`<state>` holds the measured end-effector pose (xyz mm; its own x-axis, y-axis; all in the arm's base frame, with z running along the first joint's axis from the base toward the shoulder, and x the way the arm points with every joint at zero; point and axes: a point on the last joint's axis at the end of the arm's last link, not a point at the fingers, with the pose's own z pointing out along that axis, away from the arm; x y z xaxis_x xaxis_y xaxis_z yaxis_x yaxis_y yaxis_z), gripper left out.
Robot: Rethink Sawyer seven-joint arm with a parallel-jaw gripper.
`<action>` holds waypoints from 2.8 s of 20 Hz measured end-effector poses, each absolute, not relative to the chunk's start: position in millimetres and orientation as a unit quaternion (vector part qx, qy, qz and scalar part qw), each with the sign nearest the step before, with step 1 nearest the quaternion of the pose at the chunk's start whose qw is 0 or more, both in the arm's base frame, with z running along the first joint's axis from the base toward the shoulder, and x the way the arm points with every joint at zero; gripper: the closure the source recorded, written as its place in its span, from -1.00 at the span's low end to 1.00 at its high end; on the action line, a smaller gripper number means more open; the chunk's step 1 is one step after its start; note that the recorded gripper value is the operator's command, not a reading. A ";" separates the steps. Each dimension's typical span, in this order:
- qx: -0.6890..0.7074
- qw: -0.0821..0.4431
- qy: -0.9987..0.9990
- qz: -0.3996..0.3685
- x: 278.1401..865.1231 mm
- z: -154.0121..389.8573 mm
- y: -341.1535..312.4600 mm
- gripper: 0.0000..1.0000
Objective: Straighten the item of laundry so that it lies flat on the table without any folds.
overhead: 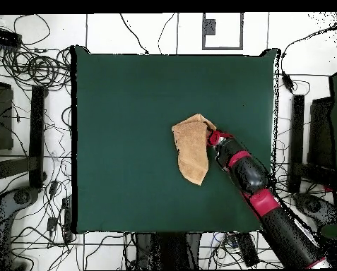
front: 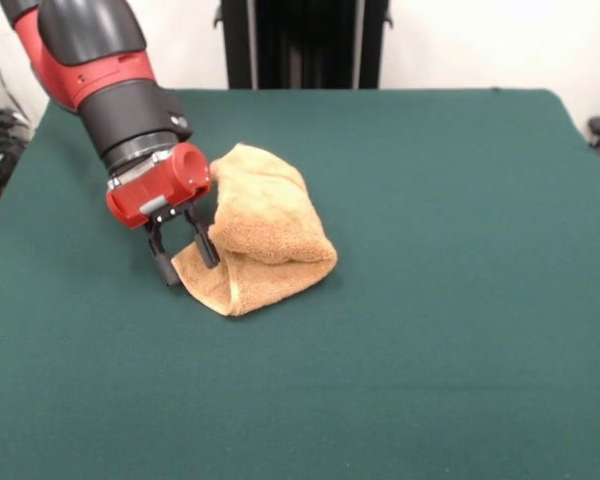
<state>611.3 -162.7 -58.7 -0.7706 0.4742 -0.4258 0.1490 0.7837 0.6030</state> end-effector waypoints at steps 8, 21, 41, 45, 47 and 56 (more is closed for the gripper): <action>0.169 0.297 0.901 0.268 614.8 -58.2 -157.2 -1.00; 0.173 0.299 0.900 0.267 614.5 -60.3 -156.2 1.00; 0.037 0.258 0.955 0.140 617.3 -51.3 -128.6 -1.00; 0.042 0.254 0.957 0.135 612.2 -54.5 -137.1 -1.00; 0.047 0.253 0.957 0.134 609.3 -55.8 -143.7 -1.00; 0.055 0.252 0.957 0.135 609.6 -55.8 -146.3 -1.00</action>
<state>609.6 -146.3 -55.8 -0.8670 0.1728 -0.4674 0.0363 0.9573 0.2866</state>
